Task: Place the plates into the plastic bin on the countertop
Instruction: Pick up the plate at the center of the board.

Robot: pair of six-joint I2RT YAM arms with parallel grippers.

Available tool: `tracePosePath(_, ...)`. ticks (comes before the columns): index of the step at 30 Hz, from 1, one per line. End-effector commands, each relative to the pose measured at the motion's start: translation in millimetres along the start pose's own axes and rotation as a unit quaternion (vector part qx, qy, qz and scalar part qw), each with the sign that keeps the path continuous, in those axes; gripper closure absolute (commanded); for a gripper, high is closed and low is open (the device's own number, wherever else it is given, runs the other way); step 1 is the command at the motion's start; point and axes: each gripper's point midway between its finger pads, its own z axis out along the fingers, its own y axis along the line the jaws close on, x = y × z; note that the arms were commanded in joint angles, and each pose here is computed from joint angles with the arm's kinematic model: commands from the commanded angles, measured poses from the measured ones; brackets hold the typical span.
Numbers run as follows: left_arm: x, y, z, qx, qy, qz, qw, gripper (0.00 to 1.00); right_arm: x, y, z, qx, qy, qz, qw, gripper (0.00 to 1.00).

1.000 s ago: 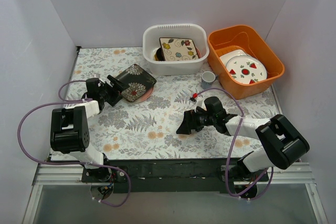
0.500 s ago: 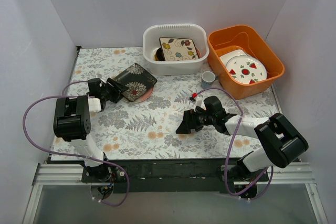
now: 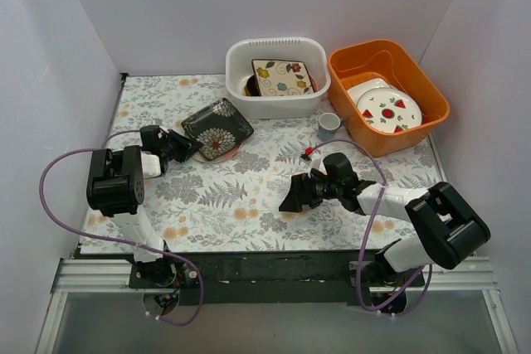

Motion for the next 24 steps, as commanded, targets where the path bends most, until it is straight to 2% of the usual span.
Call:
tracePosePath(1,-6.5,-9.8,-2.1,0.007,-0.004,0.034,0.999,1.00,1.7,-0.8,-4.2,0.012,-0.007,0.000,1.000,0.02)
tracePosePath(16,-17.5,-51.0,-29.6,0.045,-0.027,0.070,0.996,1.00,3.5,-4.9,-9.5,0.031,-0.017,0.008,0.999,0.02)
tracePosePath(24,-25.7,-86.8,-60.2,0.073,-0.055,0.092,0.992,1.00,0.1,-1.0,-8.1,0.020,-0.017,0.002,1.000,0.02)
